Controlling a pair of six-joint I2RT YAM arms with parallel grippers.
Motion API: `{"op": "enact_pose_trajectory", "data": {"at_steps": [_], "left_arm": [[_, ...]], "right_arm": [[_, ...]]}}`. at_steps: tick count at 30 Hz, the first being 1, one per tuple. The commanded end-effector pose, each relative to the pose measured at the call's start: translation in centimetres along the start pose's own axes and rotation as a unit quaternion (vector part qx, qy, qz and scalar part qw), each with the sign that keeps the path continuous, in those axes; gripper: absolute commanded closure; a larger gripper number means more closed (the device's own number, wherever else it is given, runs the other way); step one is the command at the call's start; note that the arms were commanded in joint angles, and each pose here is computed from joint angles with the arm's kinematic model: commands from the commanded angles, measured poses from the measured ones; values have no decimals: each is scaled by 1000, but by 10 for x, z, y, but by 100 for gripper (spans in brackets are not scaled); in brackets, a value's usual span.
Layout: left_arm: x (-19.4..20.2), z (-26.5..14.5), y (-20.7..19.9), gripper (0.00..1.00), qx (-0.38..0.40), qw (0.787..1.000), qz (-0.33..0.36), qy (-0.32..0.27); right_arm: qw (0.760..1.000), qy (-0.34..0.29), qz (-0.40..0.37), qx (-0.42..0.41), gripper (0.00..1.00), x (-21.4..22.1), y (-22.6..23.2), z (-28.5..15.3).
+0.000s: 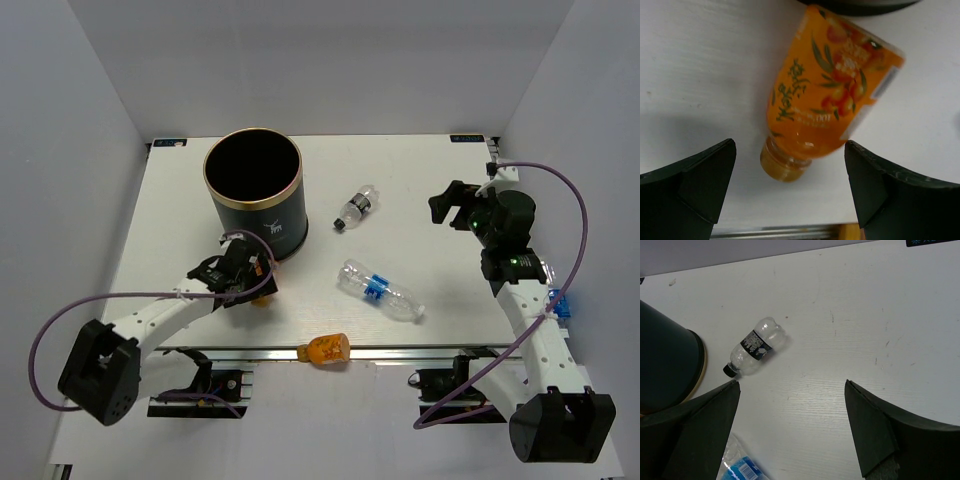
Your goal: Put the plastic bottles in the bin
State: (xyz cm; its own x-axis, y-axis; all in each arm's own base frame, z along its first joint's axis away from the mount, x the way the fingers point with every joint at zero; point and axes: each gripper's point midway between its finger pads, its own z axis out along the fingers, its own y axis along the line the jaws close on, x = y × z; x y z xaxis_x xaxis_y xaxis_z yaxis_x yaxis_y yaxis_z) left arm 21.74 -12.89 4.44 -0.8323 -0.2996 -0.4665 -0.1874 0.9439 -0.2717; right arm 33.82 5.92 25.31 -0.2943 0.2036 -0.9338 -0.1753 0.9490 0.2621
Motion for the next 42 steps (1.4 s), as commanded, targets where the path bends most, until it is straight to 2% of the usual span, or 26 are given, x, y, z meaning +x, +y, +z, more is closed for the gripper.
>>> {"op": "enact_pose_trajectory", "data": {"at_steps": [1,11,14,15,18,19,21,25,26,28,29,31,32,33,34,37,39,40,41,42], "left_arm": [[-29,4,-6,2,-29,998,2,-60],[-29,26,-31,2,15,997,43,-66],[-33,24,-33,17,20,996,47,-75],[-32,23,-35,28,25,996,51,-73],[-30,16,-35,47,27,996,51,-74],[-26,14,-30,59,22,996,50,-66],[-21,6,-22,68,14,997,46,-64],[-18,-17,-20,79,25,997,20,-64],[-14,-25,-28,86,51,997,11,-52],[-14,-49,-44,90,117,991,8,-59],[-8,-63,-58,93,168,985,17,-44],[-10,-104,-86,93,275,959,34,-58],[-6,-128,-102,93,336,940,46,-49],[-12,-145,-110,93,365,928,46,-65],[-27,-173,-122,93,410,905,41,-104],[-47,-236,-154,94,520,836,73,-158],[-66,-270,-169,94,546,811,89,-188],[-75,-259,-175,94,521,826,104,-186],[-87,-262,-179,95,503,834,110,-197],[-123,-288,-183,97,482,834,95,-254]], "right_arm": [[1000,-22,-14,-7,11,-9,2,-2],[999,-38,-18,-21,11,-13,7,-3],[999,-38,-18,-21,11,-13,6,-3],[999,-38,-18,-21,11,-13,7,-3],[999,-37,-17,-23,11,-13,7,-4],[999,-38,-18,-25,11,-13,8,-5],[999,-39,-18,-27,11,-14,9,-6],[998,-36,-21,-45,11,-11,15,-7],[997,-37,-26,-56,11,-12,19,-7],[993,-20,-41,-109,11,-2,35,-8],[990,-17,-50,-130,11,0,41,-9],[980,-9,-70,-185,11,5,57,-12],[975,-5,-80,-207,11,7,63,-14],[968,-3,-109,-228,11,11,67,-17],[953,6,-117,-278,11,20,81,-25],[914,2,-162,-371,11,36,102,-43],[890,0,-182,-418,11,46,112,-54],[870,-2,-198,-452,11,53,121,-62],[864,-1,-202,-462,11,57,125,-65],[860,-1,-205,-467,11,59,129,-67]]}}
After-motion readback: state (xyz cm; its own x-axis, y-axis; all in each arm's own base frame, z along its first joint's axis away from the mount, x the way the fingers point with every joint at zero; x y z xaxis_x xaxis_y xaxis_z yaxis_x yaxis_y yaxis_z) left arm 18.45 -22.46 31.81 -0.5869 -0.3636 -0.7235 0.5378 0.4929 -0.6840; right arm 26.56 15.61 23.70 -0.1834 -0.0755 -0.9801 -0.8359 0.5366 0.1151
